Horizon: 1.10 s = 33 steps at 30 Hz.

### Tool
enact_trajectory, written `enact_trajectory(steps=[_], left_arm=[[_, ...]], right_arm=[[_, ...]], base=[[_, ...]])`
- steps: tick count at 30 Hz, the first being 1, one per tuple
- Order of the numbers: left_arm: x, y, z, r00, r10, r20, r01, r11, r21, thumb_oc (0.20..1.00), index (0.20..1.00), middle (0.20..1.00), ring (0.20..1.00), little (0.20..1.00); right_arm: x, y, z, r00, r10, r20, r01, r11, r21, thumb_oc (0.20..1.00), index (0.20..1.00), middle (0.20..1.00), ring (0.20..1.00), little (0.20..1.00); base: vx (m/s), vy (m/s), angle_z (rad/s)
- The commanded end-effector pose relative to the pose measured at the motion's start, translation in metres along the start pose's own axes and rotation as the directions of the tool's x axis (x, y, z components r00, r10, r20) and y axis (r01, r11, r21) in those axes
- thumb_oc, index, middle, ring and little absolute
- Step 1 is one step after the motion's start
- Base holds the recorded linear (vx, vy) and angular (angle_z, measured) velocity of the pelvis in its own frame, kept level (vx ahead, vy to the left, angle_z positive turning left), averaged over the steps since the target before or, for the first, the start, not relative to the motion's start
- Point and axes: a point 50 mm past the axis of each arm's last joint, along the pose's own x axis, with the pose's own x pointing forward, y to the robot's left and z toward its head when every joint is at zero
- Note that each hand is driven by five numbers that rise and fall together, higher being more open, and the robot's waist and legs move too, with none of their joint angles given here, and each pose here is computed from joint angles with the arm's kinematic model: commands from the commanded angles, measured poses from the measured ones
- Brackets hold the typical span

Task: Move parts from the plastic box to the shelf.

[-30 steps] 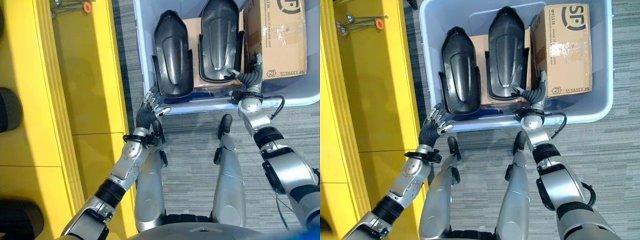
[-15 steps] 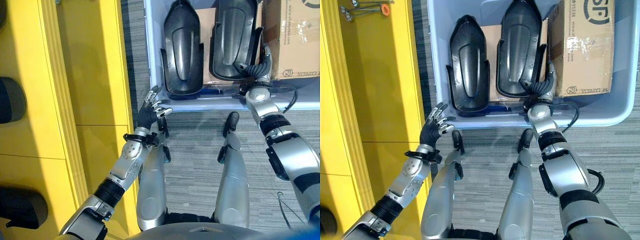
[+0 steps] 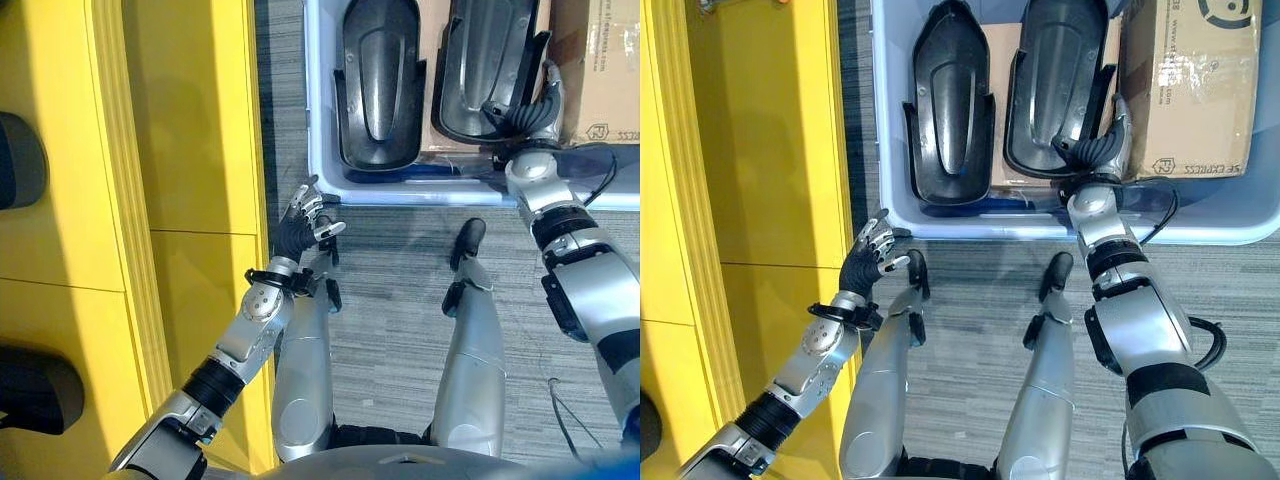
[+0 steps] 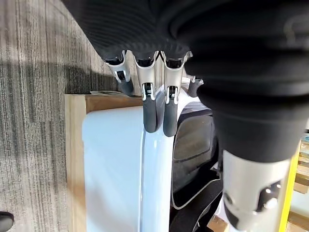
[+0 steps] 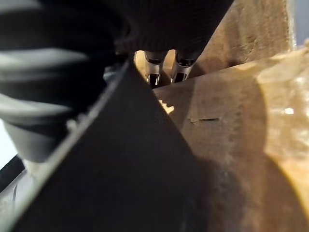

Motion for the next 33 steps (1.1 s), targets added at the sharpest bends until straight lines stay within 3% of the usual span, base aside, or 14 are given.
enact_trajectory(steps=[1,3,33], left_arm=[[-0.007,-0.006,0.01,0.999,-0.025,0.046,0.027,0.999,-0.032,1.0,1.0,1.0,1.0,1.0],[-0.007,-0.006,0.01,0.999,-0.025,0.045,0.027,0.999,-0.034,1.0,1.0,1.0,1.0,1.0],[-0.008,0.001,0.006,0.999,-0.032,0.02,0.033,0.999,-0.031,1.0,1.0,1.0,1.0,1.0]], right_arm=[[0.006,-0.02,-0.009,0.999,-0.052,-0.009,0.052,0.998,-0.047,1.0,1.0,1.0,1.0,1.0],[0.004,-0.019,-0.011,0.999,-0.043,-0.018,0.042,0.998,-0.054,0.2,0.2,0.2,0.2,0.2],[-0.004,-0.012,-0.012,1.0,-0.021,0.017,0.021,1.0,0.011,0.2,0.2,0.2,0.2,0.2]], base=[[0.0,0.016,0.04],[0.0,0.0,0.0],[-0.01,0.0,0.0]])
